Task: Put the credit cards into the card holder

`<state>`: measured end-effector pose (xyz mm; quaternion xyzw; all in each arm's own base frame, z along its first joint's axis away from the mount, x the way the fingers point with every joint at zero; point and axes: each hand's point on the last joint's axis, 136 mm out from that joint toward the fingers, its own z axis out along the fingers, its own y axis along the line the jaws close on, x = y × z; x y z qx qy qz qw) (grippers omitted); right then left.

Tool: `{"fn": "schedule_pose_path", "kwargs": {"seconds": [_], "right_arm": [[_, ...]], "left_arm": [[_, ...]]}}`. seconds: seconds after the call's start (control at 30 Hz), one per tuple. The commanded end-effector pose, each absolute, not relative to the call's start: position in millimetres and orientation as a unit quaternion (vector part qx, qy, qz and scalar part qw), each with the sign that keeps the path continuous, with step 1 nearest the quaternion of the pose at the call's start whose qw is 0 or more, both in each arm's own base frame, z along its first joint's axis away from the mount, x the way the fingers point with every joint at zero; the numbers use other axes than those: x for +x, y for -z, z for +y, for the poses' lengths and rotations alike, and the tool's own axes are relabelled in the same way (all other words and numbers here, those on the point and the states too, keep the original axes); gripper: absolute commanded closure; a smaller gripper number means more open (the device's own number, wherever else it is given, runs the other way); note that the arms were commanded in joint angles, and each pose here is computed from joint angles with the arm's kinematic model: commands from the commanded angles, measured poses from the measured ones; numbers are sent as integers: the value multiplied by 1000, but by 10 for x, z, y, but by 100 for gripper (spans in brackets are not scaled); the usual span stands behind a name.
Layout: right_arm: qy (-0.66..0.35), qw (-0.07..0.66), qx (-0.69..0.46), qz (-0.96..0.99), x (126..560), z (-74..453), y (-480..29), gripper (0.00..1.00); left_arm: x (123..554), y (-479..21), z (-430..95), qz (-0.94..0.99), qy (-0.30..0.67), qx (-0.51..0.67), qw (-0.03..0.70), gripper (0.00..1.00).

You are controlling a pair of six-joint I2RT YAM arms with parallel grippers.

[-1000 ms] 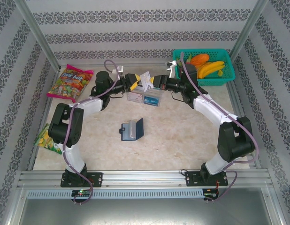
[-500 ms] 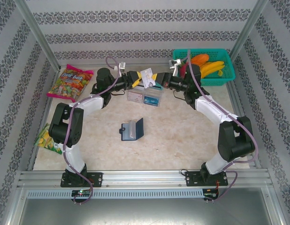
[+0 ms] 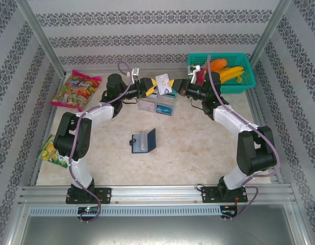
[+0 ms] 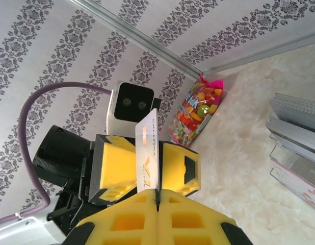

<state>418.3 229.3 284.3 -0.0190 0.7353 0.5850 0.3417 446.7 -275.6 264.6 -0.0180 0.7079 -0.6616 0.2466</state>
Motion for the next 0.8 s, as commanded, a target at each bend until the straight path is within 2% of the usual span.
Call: {"fn": "schedule_pose_path", "kwargs": {"seconds": [0.0, 0.3, 0.53, 0.63, 0.77], "right_arm": [[-588, 354, -11, 727, 4202, 2174, -2881, 97], [-588, 361, -25, 724, 4132, 2197, -2958, 97], [-604, 337, -53, 720, 4064, 2483, -2985, 97], [-609, 328, -62, 719, 4037, 2580, -2980, 97], [-605, 331, -54, 722, 4062, 2538, -2929, 97]], "left_arm": [[4309, -2940, -2864, 689, 676, 38, 257, 51], [4318, -2984, -2894, 681, 686, 38, 254, 50], [4283, -3031, -2996, 679, 689, 52, 248, 52], [4274, -3047, -3000, 678, 690, 54, 248, 56], [4265, -3039, -2988, 682, 685, 53, 251, 75]]}}
